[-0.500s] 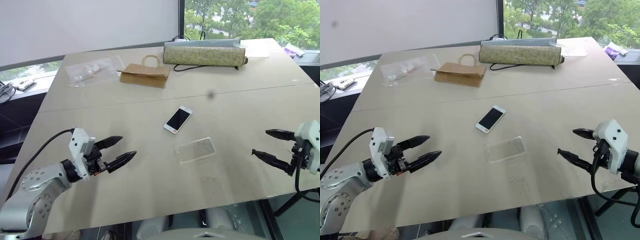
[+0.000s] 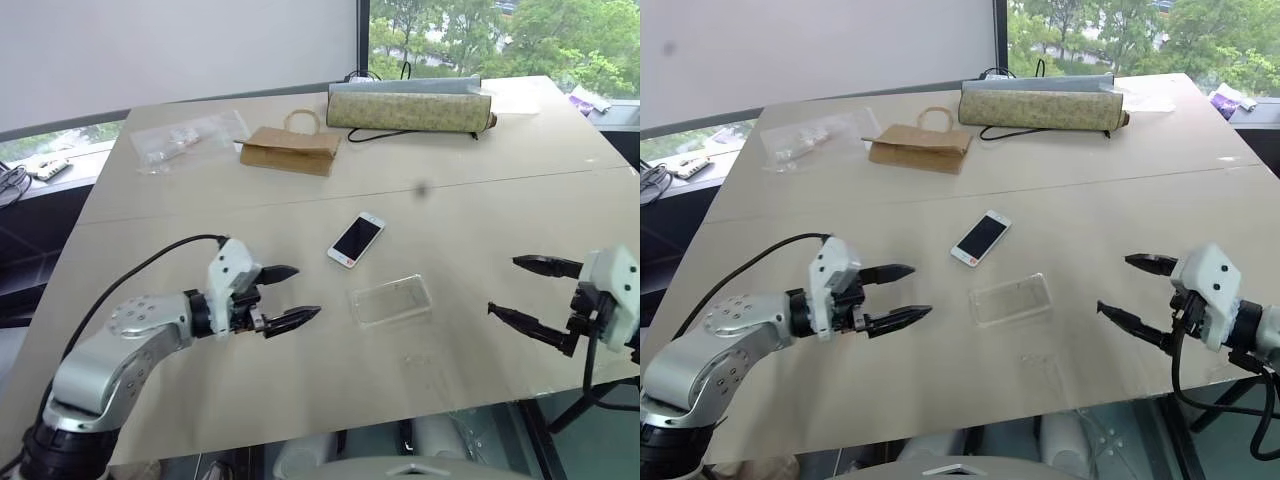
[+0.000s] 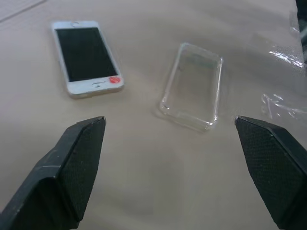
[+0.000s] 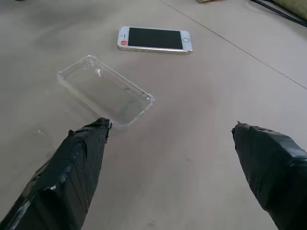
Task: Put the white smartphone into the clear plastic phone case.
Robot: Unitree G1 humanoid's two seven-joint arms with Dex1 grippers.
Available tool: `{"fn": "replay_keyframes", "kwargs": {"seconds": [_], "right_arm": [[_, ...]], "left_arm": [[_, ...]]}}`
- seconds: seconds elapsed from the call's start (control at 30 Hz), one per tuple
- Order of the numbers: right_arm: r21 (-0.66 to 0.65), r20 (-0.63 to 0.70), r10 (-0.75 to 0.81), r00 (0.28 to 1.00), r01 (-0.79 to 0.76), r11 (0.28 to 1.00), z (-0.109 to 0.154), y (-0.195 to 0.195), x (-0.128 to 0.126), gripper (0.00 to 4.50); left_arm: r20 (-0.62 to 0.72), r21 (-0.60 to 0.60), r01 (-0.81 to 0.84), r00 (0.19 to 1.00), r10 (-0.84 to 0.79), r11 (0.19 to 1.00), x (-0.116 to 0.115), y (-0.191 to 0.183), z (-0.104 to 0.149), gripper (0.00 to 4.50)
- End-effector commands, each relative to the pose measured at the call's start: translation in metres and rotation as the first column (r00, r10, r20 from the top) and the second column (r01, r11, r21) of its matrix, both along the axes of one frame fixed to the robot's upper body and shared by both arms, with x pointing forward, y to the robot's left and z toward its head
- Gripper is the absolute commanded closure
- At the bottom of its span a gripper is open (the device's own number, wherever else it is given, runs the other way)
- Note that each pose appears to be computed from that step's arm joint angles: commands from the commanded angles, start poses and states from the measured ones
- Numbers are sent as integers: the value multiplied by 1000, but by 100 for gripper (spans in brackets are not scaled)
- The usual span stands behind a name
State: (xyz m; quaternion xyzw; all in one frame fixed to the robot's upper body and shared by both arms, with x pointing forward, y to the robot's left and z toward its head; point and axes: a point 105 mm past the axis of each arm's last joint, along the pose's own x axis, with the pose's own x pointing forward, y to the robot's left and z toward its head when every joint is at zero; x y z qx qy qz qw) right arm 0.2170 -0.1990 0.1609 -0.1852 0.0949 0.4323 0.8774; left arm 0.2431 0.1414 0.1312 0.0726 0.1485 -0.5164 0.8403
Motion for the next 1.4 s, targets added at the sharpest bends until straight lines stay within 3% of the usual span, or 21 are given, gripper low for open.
{"fn": "replay_keyframes", "kwargs": {"seconds": [0.03,0.33,0.63,0.97,1.17,1.4], "right_arm": [[-8,43,40,998,-40,999,3,7,-5,0],[1,27,19,999,-19,1000,-10,4,-19,0],[5,42,28,999,-28,1000,-9,11,-4,0],[-6,15,89,996,-89,996,-9,16,-2,0],[-7,34,89,995,-89,996,-7,24,1,0],[-13,48,97,994,-97,995,-4,26,2,0]], "left_arm": [[23,16,86,996,-86,996,-5,-16,3,4],[8,47,144,990,-144,989,4,-39,-4,4],[-53,184,201,979,-195,962,15,-45,-9,4],[-182,185,288,950,-255,940,22,-77,0,4],[-78,300,219,976,-205,928,50,-87,-7,4],[-7,343,250,965,-264,906,56,-99,-6,4]]}}
